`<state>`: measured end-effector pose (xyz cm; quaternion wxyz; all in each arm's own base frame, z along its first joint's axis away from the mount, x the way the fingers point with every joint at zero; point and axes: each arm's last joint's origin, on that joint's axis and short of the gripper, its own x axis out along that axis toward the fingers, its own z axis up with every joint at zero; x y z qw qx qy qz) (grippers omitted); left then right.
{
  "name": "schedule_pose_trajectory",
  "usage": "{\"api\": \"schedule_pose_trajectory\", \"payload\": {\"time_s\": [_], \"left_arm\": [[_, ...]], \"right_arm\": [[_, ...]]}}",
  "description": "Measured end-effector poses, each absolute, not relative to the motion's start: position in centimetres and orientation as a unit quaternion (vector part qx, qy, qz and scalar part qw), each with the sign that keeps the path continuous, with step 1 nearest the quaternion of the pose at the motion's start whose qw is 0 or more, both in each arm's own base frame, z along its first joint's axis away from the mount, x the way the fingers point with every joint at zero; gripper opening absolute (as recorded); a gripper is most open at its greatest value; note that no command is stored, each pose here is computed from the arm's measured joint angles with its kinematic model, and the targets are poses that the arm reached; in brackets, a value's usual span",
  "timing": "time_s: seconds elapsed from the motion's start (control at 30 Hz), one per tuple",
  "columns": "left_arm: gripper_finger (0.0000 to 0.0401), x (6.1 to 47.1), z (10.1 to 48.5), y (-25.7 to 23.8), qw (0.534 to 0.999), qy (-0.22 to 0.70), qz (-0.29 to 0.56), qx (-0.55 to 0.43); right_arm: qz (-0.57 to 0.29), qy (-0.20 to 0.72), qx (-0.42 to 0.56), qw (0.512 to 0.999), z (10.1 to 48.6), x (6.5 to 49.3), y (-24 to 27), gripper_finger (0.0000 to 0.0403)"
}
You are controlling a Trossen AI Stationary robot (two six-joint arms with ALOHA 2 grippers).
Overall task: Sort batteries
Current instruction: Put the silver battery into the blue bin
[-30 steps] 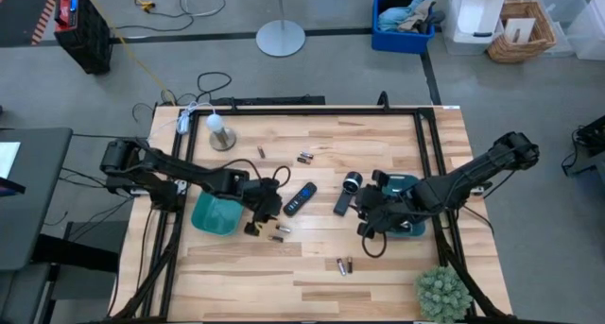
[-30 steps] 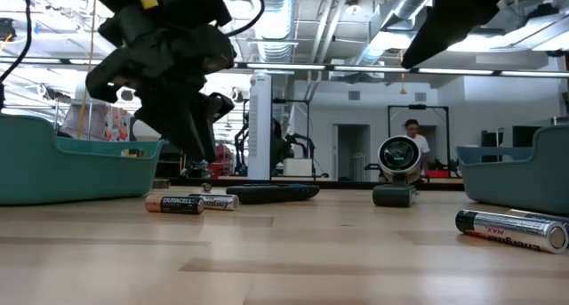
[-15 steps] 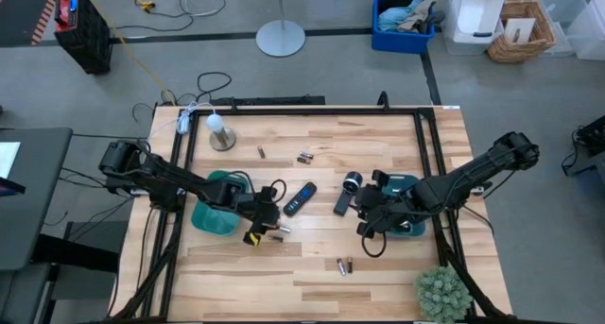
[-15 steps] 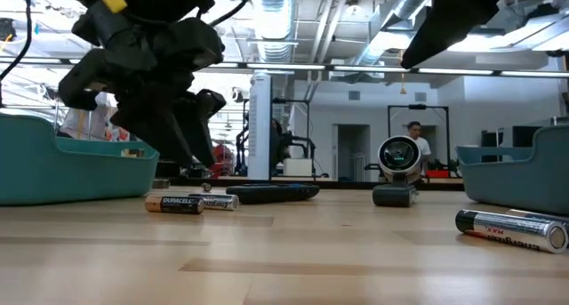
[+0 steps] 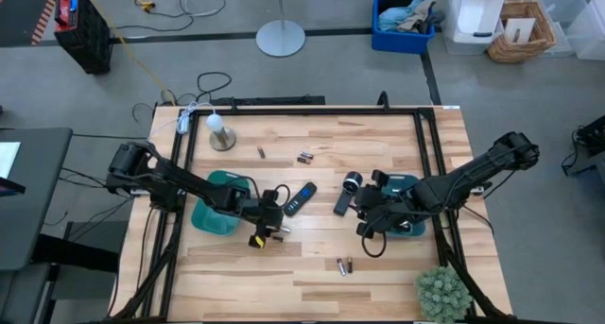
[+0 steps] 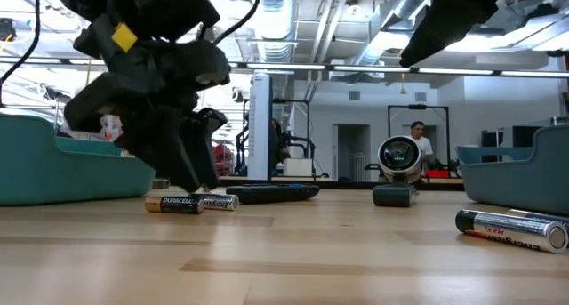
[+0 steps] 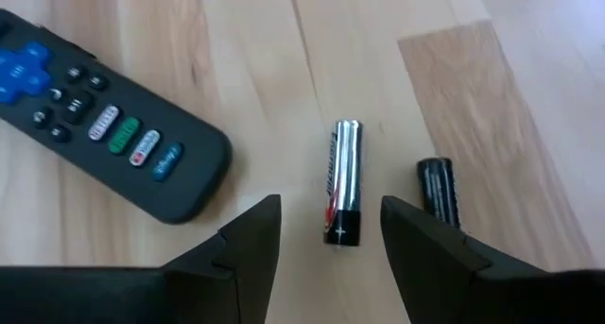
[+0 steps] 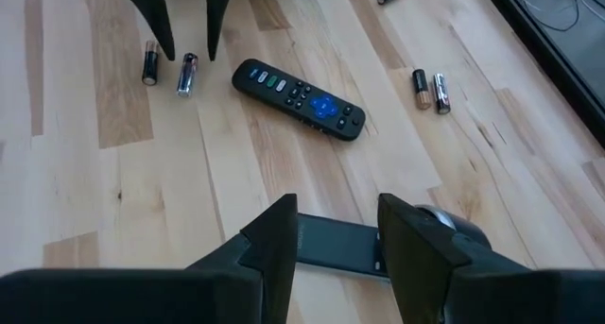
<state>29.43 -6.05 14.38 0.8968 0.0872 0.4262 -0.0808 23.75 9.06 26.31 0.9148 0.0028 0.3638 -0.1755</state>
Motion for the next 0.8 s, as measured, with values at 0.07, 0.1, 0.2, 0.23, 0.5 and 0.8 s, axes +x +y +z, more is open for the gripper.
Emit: {"api": "schedule_pose_trajectory", "payload": {"time_s": [0.07, 0.1, 0.2, 0.23, 0.5, 0.8], "left_arm": [[0.0177, 29.5, 13.9, -6.1, 0.893, 0.433, -0.082, 0.086], [0.0177, 29.5, 13.6, -6.2, 0.891, 0.438, -0.086, 0.082], [0.0177, 29.9, 12.8, -6.4, 0.891, 0.438, -0.093, 0.073], [0.0177, 30.0, 12.7, -6.4, 0.891, 0.438, -0.092, 0.073], [0.0164, 30.2, 12.4, -6.5, 0.893, 0.435, -0.088, 0.07], [0.0071, 30.0, 12.2, -6.0, 0.887, 0.45, -0.073, 0.068]], "right_arm": [[-0.175, 0.364, 0.003, 0.915, 26.3, 23.8, 9.1, 0.0163], [-0.176, 0.364, 0.003, 0.915, 26.3, 23.7, 9.1, 0.0163], [-0.176, 0.364, 0.004, 0.915, 26.3, 23.7, 9.1, 0.0163], [-0.176, 0.364, 0.004, 0.915, 26.3, 23.8, 9.1, 0.0163], [-0.176, 0.364, 0.003, 0.915, 26.3, 23.7, 9.1, 0.0163], [-0.176, 0.364, 0.002, 0.915, 26.3, 23.7, 9.1, 0.0163]]}}
